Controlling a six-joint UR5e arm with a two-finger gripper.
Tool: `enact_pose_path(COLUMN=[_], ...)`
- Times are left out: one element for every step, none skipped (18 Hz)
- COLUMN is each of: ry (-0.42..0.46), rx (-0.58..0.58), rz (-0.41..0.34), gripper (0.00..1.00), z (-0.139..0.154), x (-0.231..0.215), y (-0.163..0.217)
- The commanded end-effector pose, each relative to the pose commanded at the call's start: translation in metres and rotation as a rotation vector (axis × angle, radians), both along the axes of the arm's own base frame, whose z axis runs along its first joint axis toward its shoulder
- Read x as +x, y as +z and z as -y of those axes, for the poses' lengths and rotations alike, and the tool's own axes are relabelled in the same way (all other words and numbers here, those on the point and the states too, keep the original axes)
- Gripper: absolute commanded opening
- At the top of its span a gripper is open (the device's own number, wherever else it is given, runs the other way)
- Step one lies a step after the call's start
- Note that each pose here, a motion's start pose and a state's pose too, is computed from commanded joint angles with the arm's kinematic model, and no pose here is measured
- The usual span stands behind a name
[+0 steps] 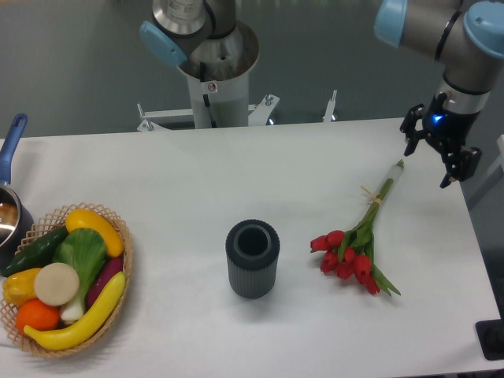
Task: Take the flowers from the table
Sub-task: 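Move the open gripper over the stems of the red tulip bunch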
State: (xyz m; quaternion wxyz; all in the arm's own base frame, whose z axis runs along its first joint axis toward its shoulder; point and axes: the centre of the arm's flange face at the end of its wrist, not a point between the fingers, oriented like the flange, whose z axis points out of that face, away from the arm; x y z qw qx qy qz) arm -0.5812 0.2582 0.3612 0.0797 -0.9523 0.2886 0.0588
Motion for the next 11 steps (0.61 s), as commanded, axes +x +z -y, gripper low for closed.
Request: enact_pose_path(ry=[-0.003, -0.005, -0.005, -0.006, -0.002, 0.022, 0.051, 0.066, 0.067, 0.069, 0.07], rx=[0.0, 0.0, 0.0, -0.002, -0.002, -0.001, 0.002, 0.003, 0.0, -0.002, -0.002], rz=[0.001, 0.0, 0.0, 0.003, 0.008, 0.015, 0.024, 0.03, 0.038, 0.048, 0.054], gripper=[1.0, 1.0, 1.0, 1.0, 1.0, 1.0, 1.0, 1.0, 1.0, 1.0, 1.0], z=[-0.002, -0.003, -0.003, -0.004, -0.007, -0.007, -0.008, -0.008, -0.007, -0.007, -0.007], x=[0.001, 0.002, 0.002, 0.003, 0.005, 0.005, 0.006, 0.007, 0.008, 0.01, 0.01], y=[-0.002, -0.001, -0.001, -0.003, -0.004, -0.006, -0.008, -0.009, -0.013, -0.019, -0.023])
